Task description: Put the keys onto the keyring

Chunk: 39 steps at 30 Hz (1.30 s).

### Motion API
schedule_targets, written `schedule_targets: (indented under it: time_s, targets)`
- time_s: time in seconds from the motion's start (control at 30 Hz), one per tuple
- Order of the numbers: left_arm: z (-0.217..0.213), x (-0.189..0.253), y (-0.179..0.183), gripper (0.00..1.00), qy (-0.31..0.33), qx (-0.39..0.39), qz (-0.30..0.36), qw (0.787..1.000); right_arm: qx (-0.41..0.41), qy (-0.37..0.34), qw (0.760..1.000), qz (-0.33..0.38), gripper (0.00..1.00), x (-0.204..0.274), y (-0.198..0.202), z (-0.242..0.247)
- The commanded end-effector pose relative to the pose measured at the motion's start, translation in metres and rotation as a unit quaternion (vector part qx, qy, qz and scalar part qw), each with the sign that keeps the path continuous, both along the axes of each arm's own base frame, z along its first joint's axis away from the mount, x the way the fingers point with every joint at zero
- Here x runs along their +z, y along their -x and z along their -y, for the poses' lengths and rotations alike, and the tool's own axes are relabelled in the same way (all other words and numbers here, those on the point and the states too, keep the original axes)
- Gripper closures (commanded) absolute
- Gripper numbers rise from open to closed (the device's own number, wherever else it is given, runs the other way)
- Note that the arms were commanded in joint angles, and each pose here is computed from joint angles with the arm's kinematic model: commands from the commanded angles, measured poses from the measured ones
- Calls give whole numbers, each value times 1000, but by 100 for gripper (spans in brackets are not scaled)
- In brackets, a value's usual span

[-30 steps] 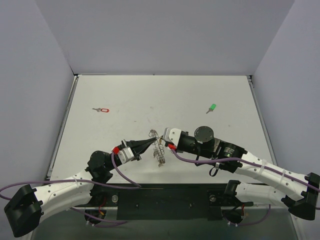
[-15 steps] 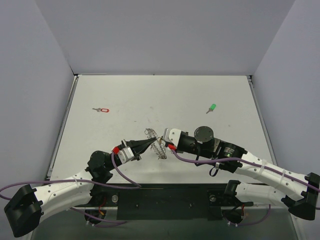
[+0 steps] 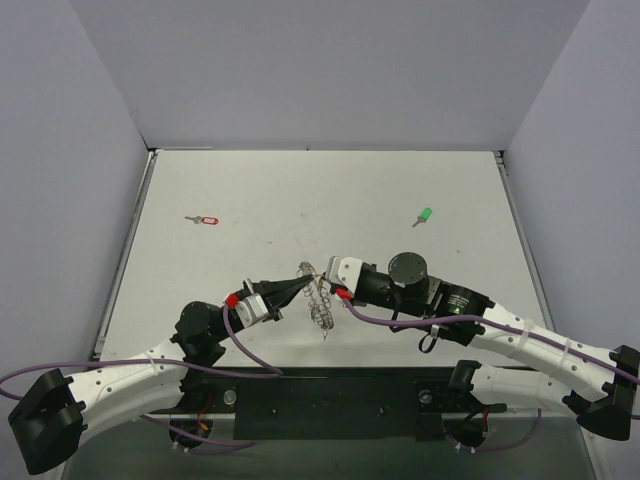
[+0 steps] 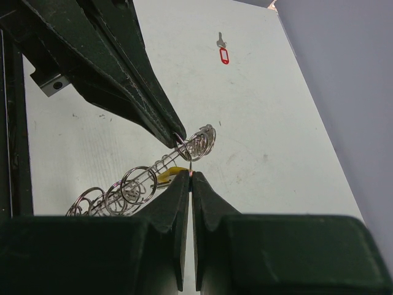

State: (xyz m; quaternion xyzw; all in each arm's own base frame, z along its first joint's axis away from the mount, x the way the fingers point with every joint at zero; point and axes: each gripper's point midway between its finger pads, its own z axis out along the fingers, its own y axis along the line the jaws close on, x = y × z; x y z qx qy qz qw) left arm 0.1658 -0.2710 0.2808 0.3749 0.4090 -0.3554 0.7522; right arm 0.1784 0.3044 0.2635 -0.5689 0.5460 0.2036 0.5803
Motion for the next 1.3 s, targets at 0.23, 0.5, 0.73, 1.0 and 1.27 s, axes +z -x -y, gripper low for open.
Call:
schedule_targets:
  time_s: [0.23, 0.5, 0.73, 1.0, 1.27]
  targets:
    - [-2, 27, 4, 100, 28, -8, 31, 999, 3, -37, 999, 7, 100, 22, 0, -2]
    - [-2, 28, 5, 100, 28, -7, 34, 999, 5, -38, 999, 3, 100, 22, 2, -3]
    - [-9, 29, -2, 100, 36, 18, 34, 999, 5, -34, 999, 1, 100, 19, 2, -2]
    - [-9, 28, -2, 100, 33, 19, 34, 999, 4, -33, 999, 2, 100, 19, 1, -1]
    - [-8, 28, -2, 100, 31, 14, 34, 999, 4, -36, 999, 3, 100, 20, 1, -1]
